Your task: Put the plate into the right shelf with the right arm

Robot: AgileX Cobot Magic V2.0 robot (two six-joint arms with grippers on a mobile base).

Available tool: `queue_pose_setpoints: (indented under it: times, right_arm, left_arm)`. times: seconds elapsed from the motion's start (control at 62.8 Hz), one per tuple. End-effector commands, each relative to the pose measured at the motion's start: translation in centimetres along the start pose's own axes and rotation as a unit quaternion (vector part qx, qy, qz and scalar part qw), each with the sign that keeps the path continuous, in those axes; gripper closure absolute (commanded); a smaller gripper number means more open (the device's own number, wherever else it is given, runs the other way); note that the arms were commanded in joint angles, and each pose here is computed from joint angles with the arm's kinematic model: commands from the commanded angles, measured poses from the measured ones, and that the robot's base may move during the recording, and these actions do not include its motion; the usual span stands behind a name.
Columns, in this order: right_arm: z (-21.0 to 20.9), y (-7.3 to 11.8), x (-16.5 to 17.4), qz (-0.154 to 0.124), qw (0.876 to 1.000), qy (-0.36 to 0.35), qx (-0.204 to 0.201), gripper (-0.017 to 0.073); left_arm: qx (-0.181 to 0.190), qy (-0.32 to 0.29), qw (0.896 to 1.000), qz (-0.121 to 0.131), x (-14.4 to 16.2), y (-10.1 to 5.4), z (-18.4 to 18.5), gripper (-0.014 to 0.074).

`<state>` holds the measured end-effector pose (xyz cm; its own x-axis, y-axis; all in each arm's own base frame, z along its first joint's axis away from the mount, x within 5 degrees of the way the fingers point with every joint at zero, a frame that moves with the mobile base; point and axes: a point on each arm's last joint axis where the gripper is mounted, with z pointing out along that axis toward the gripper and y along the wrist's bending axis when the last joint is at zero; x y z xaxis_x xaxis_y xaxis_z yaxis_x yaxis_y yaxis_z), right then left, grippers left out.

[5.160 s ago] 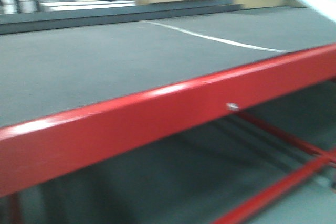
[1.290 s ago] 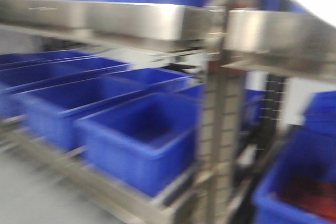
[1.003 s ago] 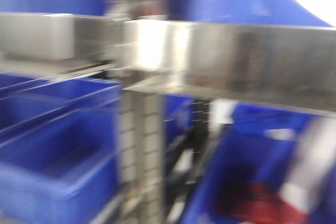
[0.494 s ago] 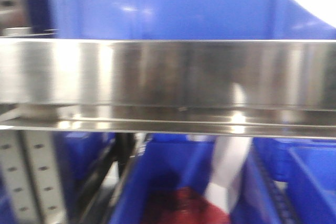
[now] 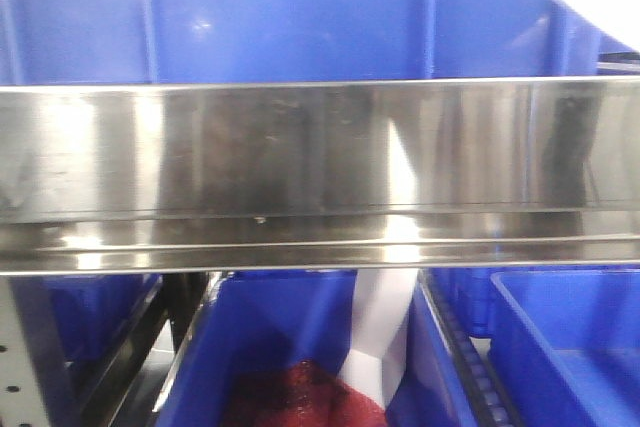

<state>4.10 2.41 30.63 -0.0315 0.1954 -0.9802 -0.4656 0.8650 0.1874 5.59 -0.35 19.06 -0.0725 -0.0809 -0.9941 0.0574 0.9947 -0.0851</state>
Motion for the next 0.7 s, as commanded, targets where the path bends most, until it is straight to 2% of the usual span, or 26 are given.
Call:
queue_pose_setpoints:
  times: [0.0,0.526,0.685]
  right_arm:
    - [-0.07,0.16,-1.73,-0.003,0.999,-0.053,0.001,0.0503]
    - [-0.07,0.16,-1.73,-0.003,0.999,-0.053,0.001,0.0503]
    - [-0.11,0.16,-2.07,-0.003,0.997,-0.072,0.001,0.0503]
  left_arm:
    - [0.007,-0.037,0.999,-0.004,-0.44,-0.09,0.02,0.064]
    - [0.007,-0.037,0.999,-0.004,-0.44,-0.09,0.02,0.064]
    - [0.007,-0.037,0.999,-0.004,-0.44,-0.09,0.02,0.064]
